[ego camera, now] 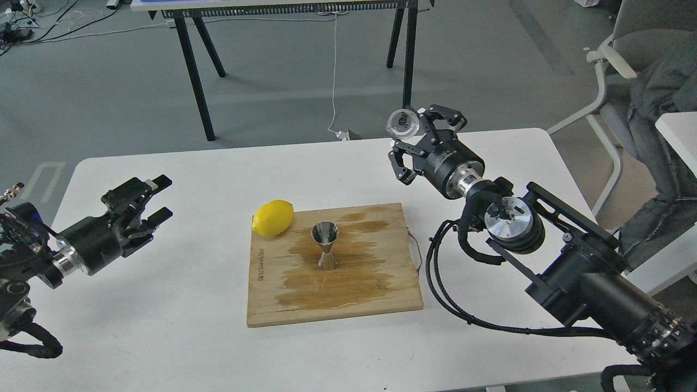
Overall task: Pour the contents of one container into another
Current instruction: 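Carry the glass back and lower it to its original spot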
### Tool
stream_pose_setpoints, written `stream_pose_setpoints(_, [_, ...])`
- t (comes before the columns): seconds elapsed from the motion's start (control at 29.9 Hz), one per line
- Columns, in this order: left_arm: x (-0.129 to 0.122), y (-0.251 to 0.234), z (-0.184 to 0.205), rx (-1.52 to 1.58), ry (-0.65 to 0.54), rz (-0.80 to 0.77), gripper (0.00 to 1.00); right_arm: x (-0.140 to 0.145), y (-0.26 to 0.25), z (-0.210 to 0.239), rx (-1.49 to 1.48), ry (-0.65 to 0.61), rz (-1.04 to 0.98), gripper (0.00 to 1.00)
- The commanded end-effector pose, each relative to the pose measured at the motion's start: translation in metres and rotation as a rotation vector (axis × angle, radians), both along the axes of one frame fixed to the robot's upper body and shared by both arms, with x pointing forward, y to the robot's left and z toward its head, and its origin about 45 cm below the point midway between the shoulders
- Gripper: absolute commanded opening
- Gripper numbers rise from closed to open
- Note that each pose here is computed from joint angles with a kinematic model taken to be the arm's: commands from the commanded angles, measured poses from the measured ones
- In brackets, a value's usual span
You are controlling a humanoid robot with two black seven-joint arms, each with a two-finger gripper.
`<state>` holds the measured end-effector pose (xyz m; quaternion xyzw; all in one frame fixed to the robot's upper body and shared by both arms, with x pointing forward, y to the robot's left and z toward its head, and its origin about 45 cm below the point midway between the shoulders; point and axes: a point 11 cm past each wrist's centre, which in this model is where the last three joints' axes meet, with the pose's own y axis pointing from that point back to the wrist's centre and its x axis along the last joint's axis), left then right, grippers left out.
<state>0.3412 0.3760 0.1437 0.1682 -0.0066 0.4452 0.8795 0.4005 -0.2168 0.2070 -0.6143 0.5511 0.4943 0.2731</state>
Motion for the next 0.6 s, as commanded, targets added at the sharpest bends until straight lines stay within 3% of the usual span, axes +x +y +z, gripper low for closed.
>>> stream_pose_setpoints(0.0, [0.000, -0.001, 0.000, -0.002, 0.000, -0.001, 0.93, -0.006, -0.057, -0.017, 0.170, 0.075, -0.196, 0.38])
stream_pose_setpoints(0.23, [0.000, 0.000, -0.001, -0.001, 0.001, 0.000, 0.93, -0.039, -0.141, -0.074, 0.421, 0.273, -0.490, 0.35])
stream_pose_setpoints(0.57, [-0.002, 0.000, -0.002, -0.001, 0.006, 0.001, 0.93, -0.058, -0.161, -0.108, 0.402, 0.483, -0.592, 0.36])
